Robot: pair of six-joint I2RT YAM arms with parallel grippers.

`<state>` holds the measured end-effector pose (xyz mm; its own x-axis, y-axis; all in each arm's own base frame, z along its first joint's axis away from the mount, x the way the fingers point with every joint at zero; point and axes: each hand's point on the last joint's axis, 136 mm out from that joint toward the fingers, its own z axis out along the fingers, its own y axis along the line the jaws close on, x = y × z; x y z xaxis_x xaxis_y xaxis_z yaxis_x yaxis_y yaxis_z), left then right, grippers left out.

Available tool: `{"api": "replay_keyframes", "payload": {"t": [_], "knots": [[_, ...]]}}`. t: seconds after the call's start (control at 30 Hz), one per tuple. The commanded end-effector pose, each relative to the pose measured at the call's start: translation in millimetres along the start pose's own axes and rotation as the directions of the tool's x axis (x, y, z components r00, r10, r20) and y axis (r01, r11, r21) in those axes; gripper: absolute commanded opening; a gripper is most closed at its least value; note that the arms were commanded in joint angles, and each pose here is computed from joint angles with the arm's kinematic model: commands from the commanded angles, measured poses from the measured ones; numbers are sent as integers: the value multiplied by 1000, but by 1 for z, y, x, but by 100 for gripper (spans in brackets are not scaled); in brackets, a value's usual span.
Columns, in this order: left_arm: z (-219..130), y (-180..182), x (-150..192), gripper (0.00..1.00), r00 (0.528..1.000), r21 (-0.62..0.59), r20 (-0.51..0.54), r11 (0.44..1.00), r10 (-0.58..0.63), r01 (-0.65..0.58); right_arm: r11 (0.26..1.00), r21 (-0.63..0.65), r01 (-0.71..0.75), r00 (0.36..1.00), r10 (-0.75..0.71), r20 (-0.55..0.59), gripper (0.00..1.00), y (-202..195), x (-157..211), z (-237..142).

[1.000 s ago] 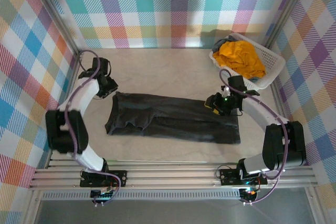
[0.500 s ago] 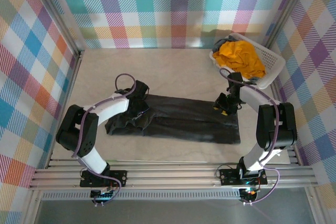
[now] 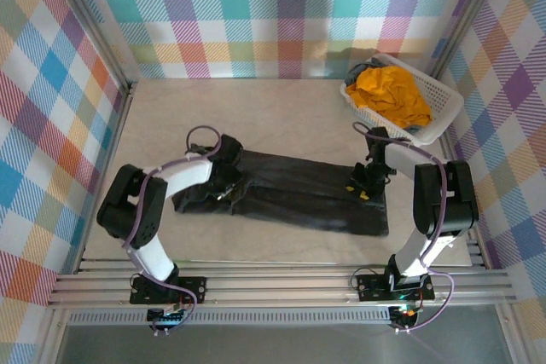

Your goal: Fold and stack the t-shirts

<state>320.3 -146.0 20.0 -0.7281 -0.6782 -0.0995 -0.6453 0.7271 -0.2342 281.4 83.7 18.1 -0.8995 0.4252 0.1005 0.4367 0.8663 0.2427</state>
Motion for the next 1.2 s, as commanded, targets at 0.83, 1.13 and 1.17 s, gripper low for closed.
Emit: {"api": "replay_keyframes", "payload": {"t": [0.83, 1.13, 1.17], "knots": [[62, -335, -95, 26, 954, 580, 125, 760, 272, -293, 966, -218, -139, 954, 72, -292, 38, 174, 173, 85], [-29, -331, -165, 41, 949, 596, 264, 744, 173, -301, 947, -303, -109, 983, 57, -176, 44, 195, 156, 54], [-50, -330, -173, 43, 940, 592, 302, 741, 160, -317, 943, -318, -97, 986, 47, -161, 45, 197, 156, 44]]}}
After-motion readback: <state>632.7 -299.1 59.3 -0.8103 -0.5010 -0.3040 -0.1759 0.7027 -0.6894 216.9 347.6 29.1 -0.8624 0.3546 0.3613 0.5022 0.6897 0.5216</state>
